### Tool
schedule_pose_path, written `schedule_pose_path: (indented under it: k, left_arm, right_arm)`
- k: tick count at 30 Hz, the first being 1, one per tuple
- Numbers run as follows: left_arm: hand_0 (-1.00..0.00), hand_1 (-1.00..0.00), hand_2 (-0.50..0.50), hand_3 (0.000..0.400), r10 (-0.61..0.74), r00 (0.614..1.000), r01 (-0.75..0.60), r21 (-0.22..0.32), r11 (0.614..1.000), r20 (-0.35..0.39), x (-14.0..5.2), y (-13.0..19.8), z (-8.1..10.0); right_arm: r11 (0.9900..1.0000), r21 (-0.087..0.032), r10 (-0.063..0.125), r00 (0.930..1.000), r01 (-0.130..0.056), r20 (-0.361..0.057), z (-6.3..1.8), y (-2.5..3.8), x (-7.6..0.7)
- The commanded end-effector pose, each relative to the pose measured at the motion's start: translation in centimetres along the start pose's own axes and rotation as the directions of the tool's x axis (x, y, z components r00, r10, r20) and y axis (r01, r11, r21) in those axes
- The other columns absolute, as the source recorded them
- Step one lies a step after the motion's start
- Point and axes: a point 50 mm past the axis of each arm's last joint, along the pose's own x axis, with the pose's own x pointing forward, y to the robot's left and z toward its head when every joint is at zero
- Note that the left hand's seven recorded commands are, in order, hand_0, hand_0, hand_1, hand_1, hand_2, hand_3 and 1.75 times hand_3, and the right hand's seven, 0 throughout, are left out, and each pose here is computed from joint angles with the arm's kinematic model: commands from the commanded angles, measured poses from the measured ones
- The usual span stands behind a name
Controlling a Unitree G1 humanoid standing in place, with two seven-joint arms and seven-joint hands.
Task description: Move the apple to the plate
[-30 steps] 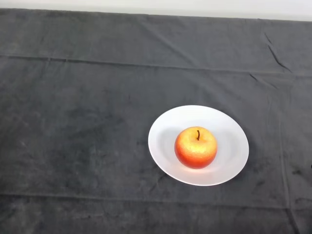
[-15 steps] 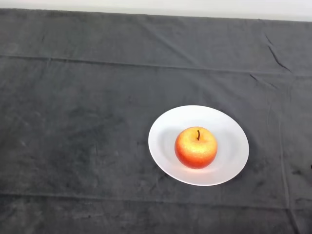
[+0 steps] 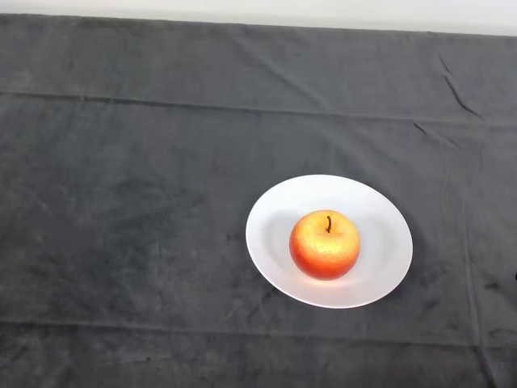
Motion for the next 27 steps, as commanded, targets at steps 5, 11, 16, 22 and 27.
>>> schedule_pose_path:
  k: [5,11,16,22,27]
  left_arm:
    - [0.00,0.00,0.00,0.000,0.028,0.999,-0.028,-0.024,0.999,0.020,0.56,-0.25,0.35]
    - [0.00,0.00,0.00,0.000,0.021,1.000,-0.021,-0.025,0.999,0.018,0.53,-0.29,0.32]
    - [0.00,0.00,0.00,0.000,0.018,1.000,-0.018,-0.024,1.000,0.018,0.55,-0.09,0.32]
    - [0.00,0.00,0.00,0.000,0.019,1.000,-0.019,-0.021,1.000,0.017,0.46,0.07,0.27]
    - [0.00,0.00,0.00,0.000,0.021,1.000,-0.021,-0.020,1.000,0.015,0.46,0.04,0.27]
  right_arm:
    - [0.9985,-0.053,-0.028,0.9627,0.015,-0.269,-5.15,-1.25,-4.57]
    - [0.9985,-0.053,-0.028,0.9627,0.015,-0.269,-5.15,-1.25,-4.57]
    - [0.9985,-0.053,-0.028,0.9627,0.015,-0.269,-5.15,-1.25,-4.57]
    - [0.9985,-0.053,-0.028,0.9627,0.015,-0.269,-5.15,-1.25,-4.57]
    - [0.9985,-0.053,-0.028,0.9627,0.015,-0.269,-5.15,-1.25,-4.56]
